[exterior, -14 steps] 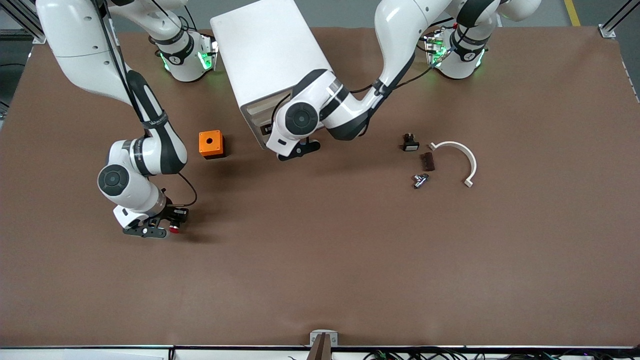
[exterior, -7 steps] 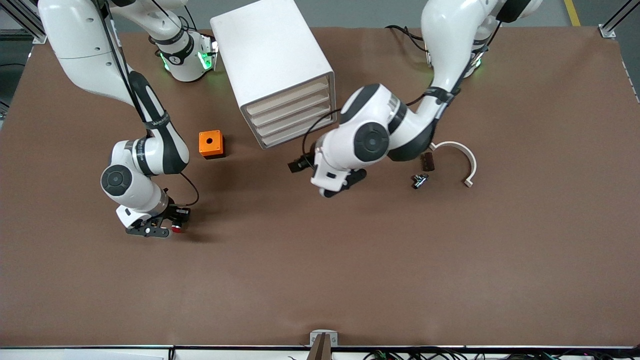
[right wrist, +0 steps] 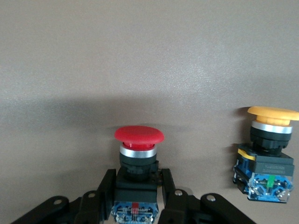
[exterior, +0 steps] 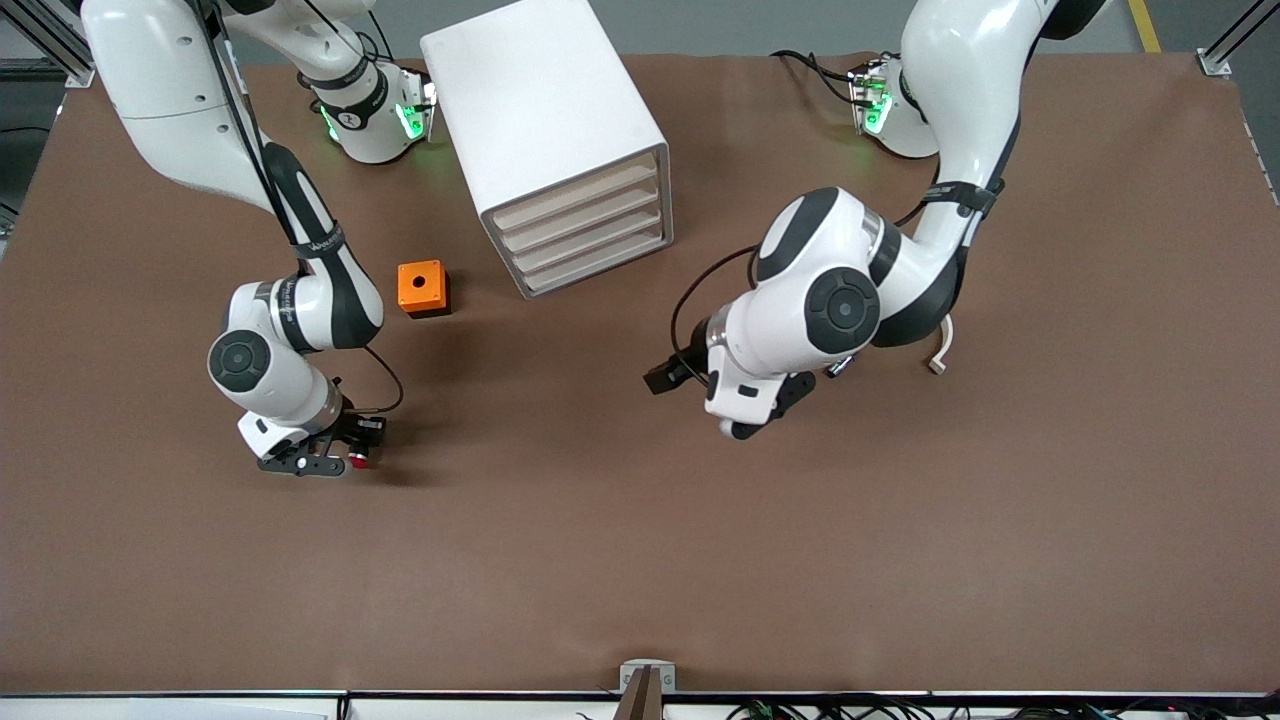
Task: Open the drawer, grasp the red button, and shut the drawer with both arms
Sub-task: 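Lower the red button onto the table while the left arm withdraws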
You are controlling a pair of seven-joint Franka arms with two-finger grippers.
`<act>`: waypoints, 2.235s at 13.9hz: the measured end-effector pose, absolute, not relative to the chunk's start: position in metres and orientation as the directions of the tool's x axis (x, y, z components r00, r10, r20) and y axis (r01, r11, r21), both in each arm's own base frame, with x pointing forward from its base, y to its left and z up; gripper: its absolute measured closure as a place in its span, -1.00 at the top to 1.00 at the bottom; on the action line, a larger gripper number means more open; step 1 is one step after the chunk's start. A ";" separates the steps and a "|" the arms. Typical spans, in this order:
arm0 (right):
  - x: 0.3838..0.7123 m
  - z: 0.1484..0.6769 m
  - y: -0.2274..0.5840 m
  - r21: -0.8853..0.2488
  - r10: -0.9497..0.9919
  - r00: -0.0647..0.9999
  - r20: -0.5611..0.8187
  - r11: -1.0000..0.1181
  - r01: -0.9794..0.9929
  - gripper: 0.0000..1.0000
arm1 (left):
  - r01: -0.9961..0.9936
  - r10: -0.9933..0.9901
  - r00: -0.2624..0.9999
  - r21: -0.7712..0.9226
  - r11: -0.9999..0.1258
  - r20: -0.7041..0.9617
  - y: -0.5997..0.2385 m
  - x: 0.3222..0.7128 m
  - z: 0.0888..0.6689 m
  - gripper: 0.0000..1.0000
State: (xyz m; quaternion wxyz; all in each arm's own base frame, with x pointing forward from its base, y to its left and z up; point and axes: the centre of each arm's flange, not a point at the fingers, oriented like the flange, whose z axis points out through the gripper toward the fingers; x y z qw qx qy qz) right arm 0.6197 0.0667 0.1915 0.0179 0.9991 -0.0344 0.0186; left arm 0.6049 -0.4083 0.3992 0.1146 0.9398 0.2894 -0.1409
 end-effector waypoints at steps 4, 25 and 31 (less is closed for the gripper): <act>0.622 0.187 0.067 0.035 -0.067 0.997 0.037 -0.997 -0.068 -0.12 | 0.513 0.492 0.841 0.041 -0.857 -0.225 -0.349 0.622 0.423 0.99; 0.635 0.267 0.067 0.057 -0.073 0.995 -0.074 -0.996 -0.068 1.00 | 0.138 0.132 0.988 0.071 -0.988 -0.082 -0.045 0.581 0.534 0.99; 0.633 0.347 0.056 0.068 -0.068 0.986 -0.151 -0.996 -0.058 1.00 | 0.143 0.142 0.989 0.059 -0.988 -0.032 -0.035 0.582 0.547 0.99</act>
